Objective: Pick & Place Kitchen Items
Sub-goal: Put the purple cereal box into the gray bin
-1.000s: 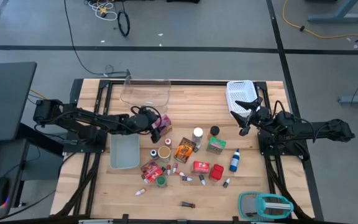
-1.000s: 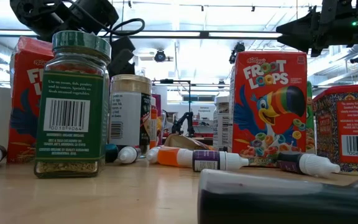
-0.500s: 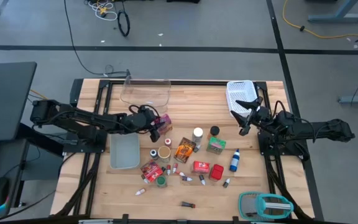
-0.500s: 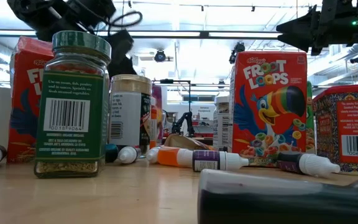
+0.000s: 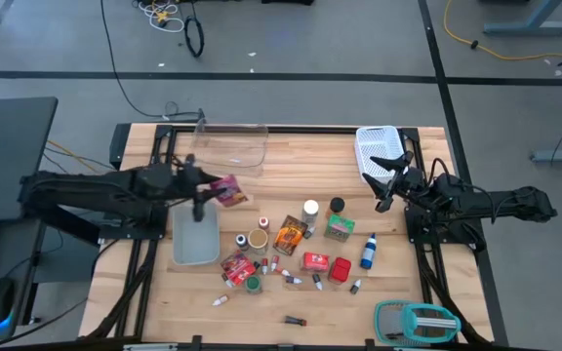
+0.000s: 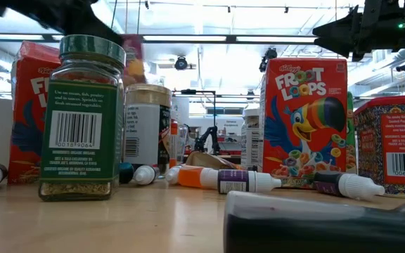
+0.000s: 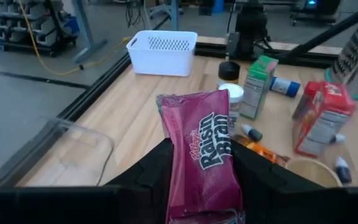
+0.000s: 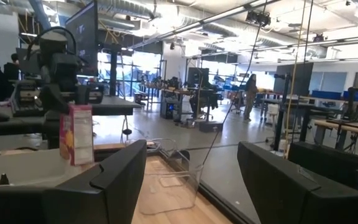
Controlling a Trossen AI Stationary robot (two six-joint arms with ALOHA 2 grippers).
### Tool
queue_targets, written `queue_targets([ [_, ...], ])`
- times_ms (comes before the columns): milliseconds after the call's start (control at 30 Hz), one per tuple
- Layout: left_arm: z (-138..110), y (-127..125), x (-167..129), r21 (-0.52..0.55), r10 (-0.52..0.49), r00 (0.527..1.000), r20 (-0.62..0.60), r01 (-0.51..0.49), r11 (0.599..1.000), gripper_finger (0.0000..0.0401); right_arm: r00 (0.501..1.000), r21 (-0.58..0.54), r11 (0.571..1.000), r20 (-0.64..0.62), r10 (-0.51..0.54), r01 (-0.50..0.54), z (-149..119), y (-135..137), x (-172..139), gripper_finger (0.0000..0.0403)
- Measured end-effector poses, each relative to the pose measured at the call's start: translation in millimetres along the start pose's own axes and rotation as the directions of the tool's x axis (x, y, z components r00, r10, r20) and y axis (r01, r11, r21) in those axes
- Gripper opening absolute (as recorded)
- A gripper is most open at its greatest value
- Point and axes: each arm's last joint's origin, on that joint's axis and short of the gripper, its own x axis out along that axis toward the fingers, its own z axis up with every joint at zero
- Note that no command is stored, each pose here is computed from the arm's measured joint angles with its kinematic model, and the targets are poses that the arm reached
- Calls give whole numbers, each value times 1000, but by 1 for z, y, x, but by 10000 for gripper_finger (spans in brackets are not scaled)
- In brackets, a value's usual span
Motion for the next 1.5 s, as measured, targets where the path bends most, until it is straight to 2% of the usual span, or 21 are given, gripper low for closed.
queue_targets([
  [100,-6,4,-21,9,-27,999,-22,28,1000,146,1000,3,1000,6,-1,1,1,0,0,262],
  [333,-18,6,-49,-51,-206,977,-62,203,978,136,1000,3,1000,6,-1,1,1,0,0,262],
  [567,-22,7,-52,-117,-195,976,-101,183,976,148,1000,40,999,4,0,0,0,0,0,262],
  [700,-27,7,-47,-166,-142,975,-170,114,980,144,1000,59,998,2,1,-1,0,0,0,262],
  [767,-32,7,-44,-201,-128,962,-242,79,976,139,1000,61,998,2,1,-1,0,0,0,262],
  [867,-45,7,-41,-240,-103,912,-397,6,971,136,1000,62,998,-5,3,-3,-1,0,1,262],
  [967,-51,7,-38,-245,-71,875,-479,-55,968,140,1000,73,997,-19,6,-5,-2,1,2,262],
  [1067,-49,8,-32,-207,19,885,-466,-130,970,147,1000,67,998,-30,8,-6,-4,2,3,262],
  [1200,-51,8,-25,-156,103,863,-495,-204,966,149,999,60,998,-40,10,-7,-5,3,4,262],
  [1500,-56,1,1,-80,169,796,-581,-263,962,159,1000,17,1000,-2,3,-3,-1,2,4,262],
])
